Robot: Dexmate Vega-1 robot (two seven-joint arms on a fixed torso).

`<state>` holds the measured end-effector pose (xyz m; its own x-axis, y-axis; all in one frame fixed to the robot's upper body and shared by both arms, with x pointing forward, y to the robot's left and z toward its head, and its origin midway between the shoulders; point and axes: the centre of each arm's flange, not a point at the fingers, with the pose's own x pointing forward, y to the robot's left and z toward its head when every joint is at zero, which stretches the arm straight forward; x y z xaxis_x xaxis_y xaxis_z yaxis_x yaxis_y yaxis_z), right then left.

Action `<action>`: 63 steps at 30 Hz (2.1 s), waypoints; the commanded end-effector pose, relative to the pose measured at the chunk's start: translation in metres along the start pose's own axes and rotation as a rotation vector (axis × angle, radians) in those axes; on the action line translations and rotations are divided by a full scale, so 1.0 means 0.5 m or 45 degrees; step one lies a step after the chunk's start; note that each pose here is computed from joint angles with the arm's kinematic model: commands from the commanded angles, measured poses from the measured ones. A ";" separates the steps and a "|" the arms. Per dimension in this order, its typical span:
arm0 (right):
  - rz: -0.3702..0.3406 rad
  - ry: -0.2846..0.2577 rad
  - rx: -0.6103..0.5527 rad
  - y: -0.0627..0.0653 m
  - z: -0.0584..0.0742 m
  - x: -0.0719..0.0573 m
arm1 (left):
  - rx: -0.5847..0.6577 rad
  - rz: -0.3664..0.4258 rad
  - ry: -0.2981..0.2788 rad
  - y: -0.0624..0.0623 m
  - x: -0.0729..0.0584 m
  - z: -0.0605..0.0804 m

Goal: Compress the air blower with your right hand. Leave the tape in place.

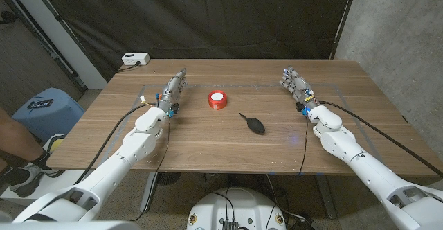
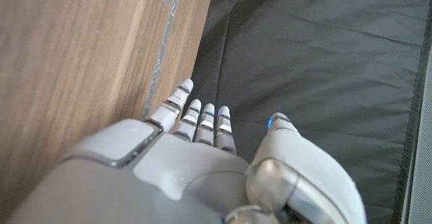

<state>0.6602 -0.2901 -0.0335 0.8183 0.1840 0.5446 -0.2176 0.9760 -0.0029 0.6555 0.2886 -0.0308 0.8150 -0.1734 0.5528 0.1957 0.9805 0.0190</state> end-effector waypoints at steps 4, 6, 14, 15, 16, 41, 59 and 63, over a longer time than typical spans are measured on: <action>0.030 0.001 0.023 0.009 -0.009 0.012 | 0.018 -0.007 0.002 0.001 0.010 0.001; 0.027 0.001 0.012 0.010 -0.006 0.011 | 0.024 -0.011 -0.002 0.001 0.011 0.003; 0.026 -0.017 -0.024 0.014 0.012 -0.004 | 0.025 -0.020 -0.015 -0.002 0.009 0.009; 0.025 -0.018 -0.030 0.014 0.014 -0.006 | 0.025 -0.022 -0.015 -0.002 0.009 0.009; 0.024 -0.020 -0.037 0.015 0.016 -0.008 | 0.026 -0.022 -0.017 -0.003 0.008 0.009; 0.048 -0.055 -0.172 0.053 0.061 -0.042 | 0.027 -0.031 -0.038 0.011 -0.017 0.007; 0.018 -0.044 -0.297 0.073 0.099 -0.071 | 0.022 -0.040 -0.054 0.010 -0.016 0.006; 0.021 -0.041 -0.311 0.077 0.105 -0.073 | 0.019 -0.038 -0.058 0.011 -0.016 0.005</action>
<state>0.6053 -0.2687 -0.0148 0.7942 0.2057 0.5718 -0.1251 0.9761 -0.1775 0.6485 0.2947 -0.0321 0.7875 -0.1989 0.5834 0.2088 0.9766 0.0512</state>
